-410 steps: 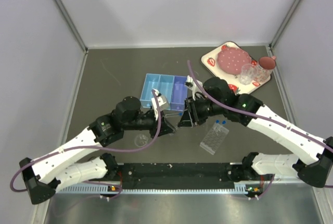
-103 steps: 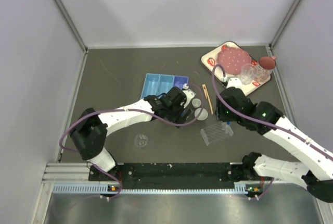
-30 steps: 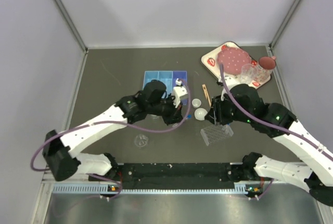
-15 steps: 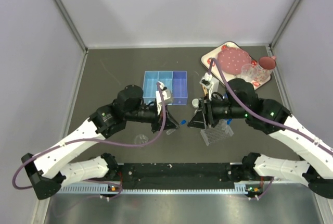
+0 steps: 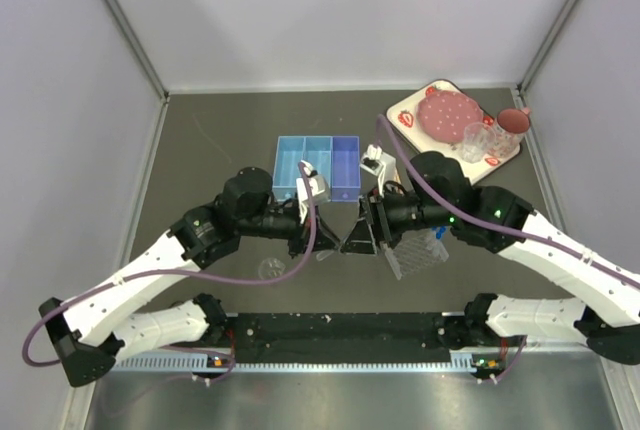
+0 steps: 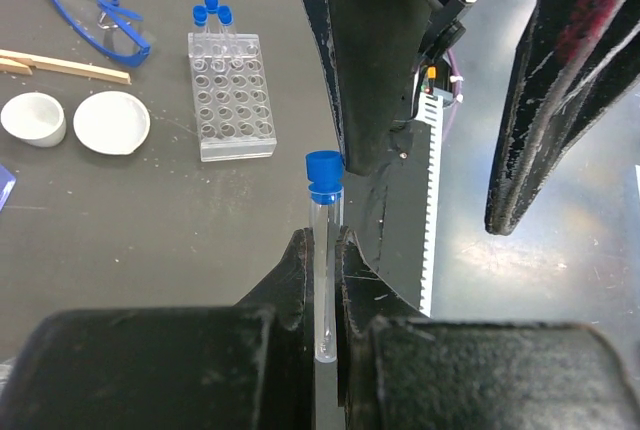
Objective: Organize the chemistry lab equipment
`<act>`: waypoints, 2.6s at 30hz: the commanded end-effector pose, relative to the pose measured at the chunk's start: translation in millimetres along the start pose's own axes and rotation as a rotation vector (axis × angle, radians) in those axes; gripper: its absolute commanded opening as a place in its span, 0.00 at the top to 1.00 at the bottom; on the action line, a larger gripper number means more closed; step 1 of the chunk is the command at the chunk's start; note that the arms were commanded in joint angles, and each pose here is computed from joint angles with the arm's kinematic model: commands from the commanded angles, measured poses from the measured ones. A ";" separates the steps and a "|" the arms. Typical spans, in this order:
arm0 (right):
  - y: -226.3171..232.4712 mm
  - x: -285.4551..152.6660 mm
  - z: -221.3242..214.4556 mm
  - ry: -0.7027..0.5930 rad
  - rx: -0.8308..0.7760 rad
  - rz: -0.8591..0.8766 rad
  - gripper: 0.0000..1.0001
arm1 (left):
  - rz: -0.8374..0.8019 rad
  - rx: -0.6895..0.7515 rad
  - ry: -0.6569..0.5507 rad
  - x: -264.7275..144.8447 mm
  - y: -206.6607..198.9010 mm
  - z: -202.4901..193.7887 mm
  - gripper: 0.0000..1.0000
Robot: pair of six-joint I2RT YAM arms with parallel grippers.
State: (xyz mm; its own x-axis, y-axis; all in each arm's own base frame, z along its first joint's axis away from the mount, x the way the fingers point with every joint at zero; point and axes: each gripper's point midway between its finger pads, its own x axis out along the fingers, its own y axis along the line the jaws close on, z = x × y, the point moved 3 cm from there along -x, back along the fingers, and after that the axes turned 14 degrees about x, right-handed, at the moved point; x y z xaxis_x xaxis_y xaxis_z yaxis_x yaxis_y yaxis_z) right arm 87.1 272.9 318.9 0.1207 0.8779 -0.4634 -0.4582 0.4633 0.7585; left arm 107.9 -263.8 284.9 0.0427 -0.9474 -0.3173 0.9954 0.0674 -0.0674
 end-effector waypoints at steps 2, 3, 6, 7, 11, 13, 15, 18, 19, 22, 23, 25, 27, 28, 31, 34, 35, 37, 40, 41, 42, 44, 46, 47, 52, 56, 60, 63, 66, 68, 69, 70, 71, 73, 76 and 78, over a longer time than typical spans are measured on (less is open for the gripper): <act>22.3 -13.1 18.6 -0.099 -0.051 0.053 0.46 | -0.021 0.048 -0.055 -10.1 -9.3 11.6 1.00; 22.4 -14.0 19.1 -0.103 -0.049 0.052 0.46 | -0.021 0.050 -0.054 -10.6 -9.8 11.9 1.00; 22.6 -14.4 19.1 -0.105 -0.051 0.052 0.46 | -0.017 0.051 -0.059 -13.4 -11.1 12.2 1.00; 21.0 -13.4 18.1 -0.102 -0.050 0.047 0.46 | -0.015 0.056 -0.064 -15.3 -12.0 13.4 1.00; 14.9 -6.0 17.9 -0.090 -0.045 0.027 0.46 | -0.018 0.059 -0.074 -18.1 -14.4 15.6 1.00; 13.0 -3.2 18.7 -0.089 -0.046 0.019 0.47 | -0.023 0.064 -0.081 -19.1 -15.7 17.6 1.00; 12.3 0.2 20.4 -0.090 -0.044 0.016 0.47 | -0.023 0.063 -0.082 -19.6 -16.2 18.2 1.00; 14.8 3.3 22.5 -0.085 -0.040 0.025 0.48 | -0.012 0.066 -0.083 -20.5 -15.0 18.2 1.00; 16.0 3.9 23.0 -0.085 -0.042 0.029 0.50 | -0.010 0.066 -0.083 -20.8 -15.1 18.1 1.00; 17.5 7.7 22.8 -0.073 -0.041 0.033 0.53 | -0.007 0.064 -0.080 -20.4 -14.7 17.5 1.00; 17.7 8.1 22.9 -0.073 -0.043 0.033 0.57 | -0.004 0.065 -0.081 -20.3 -14.2 17.8 1.00; 18.0 9.5 22.9 -0.071 -0.044 0.032 0.59 | -0.001 0.066 -0.083 -20.8 -13.6 18.9 1.00; 17.6 9.4 23.3 -0.075 -0.045 0.030 0.62 | -0.005 0.069 -0.085 -20.7 -14.0 19.6 1.00; 17.3 9.2 23.2 -0.076 -0.045 0.029 0.65 | -0.004 0.067 -0.082 -20.3 -13.6 19.1 1.00; 16.9 9.4 22.9 -0.075 -0.042 0.028 0.74 | 0.000 0.063 -0.078 -19.4 -12.6 17.9 1.00; 17.1 9.5 22.6 -0.075 -0.040 0.028 0.89 | 0.007 0.060 -0.076 -18.7 -11.1 17.6 1.00; 16.6 9.5 23.3 -0.079 -0.038 0.025 0.93 | 0.007 0.060 -0.075 -18.4 -11.1 17.9 1.00; 16.7 9.5 23.3 -0.079 -0.035 0.025 1.00 | 0.021 0.058 -0.075 -17.6 -8.6 18.1 1.00; 15.6 9.6 22.8 -0.079 -0.033 0.021 1.00 | 0.049 0.048 -0.068 -16.6 -3.6 18.1 0.80; 14.9 9.4 22.7 -0.080 -0.031 0.018 1.00 | 0.050 0.049 -0.065 -15.9 -3.0 18.2 0.72; 14.0 9.6 22.8 -0.084 -0.033 0.015 1.00 | 0.053 0.046 -0.061 -14.7 -1.8 17.7 0.62; 12.0 8.8 22.9 -0.091 -0.031 0.005 1.00 | 0.056 0.048 -0.062 -14.4 -0.8 19.2 0.45; 9.1 8.3 22.6 -0.095 -0.033 -0.009 1.00 | 0.071 0.042 -0.056 -13.6 2.1 18.8 0.35; 7.0 7.5 23.5 -0.105 -0.040 -0.023 1.00 | 0.087 0.042 -0.055 -13.5 4.8 19.1 0.33; -26.1 -1.9 33.0 -0.186 -0.043 -0.236 1.00 | 0.117 0.036 -0.022 -13.9 9.8 17.8 0.19; -70.8 -22.7 41.0 -0.260 0.018 -0.431 1.00 | 0.177 0.031 0.005 -20.5 15.2 15.3 0.01; -113.6 -57.9 46.8 -0.364 0.125 -0.562 1.00 | 0.242 0.043 0.009 -30.0 20.1 17.1 0.01; -138.4 -81.5 45.7 -0.424 0.192 -0.659 1.00 | 0.258 0.051 0.017 -34.0 20.0 15.6 0.01; -161.6 -93.4 38.0 -0.426 0.253 -0.776 1.00 | 0.262 0.046 0.029 -33.5 20.6 10.0 0.01; -177.2 -97.0 29.2 -0.420 0.289 -0.861 1.00 | 0.272 0.044 0.035 -33.6 22.1 7.6 0.01; -182.8 -99.0 26.7 -0.425 0.307 -0.886 1.00 | 0.272 0.040 0.043 -32.6 22.2 3.6 0.01; -187.1 -99.8 24.7 -0.432 0.327 -0.904 1.00 | 0.276 0.038 0.045 -32.4 22.7 1.6 0.01; -193.7 -99.2 19.9 -0.422 0.345 -0.925 1.00 | 0.281 0.039 0.043 -32.7 23.4 1.2 0.01; -201.7 -103.3 15.0 -0.433 0.390 -0.960 1.00 | 0.282 0.034 0.055 -31.6 23.6 -4.4 0.01; -212.2 -108.6 4.3 -0.441 0.450 -1.005 1.00 | 0.288 0.035 0.059 -32.1 23.6 -9.4 0.01; -217.0 -109.9 -2.4 -0.435 0.477 -1.023 1.00 | 0.281 0.033 0.065 -31.1 22.7 -13.3 0.01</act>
State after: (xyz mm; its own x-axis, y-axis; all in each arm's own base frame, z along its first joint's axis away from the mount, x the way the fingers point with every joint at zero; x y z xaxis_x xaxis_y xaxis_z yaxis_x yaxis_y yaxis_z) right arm 175.5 91.5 208.3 0.5677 0.0795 -0.8194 0.2837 0.9155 0.2853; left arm 129.5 -231.3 281.6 0.3041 -0.8683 -0.3918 0.9487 0.3135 0.0416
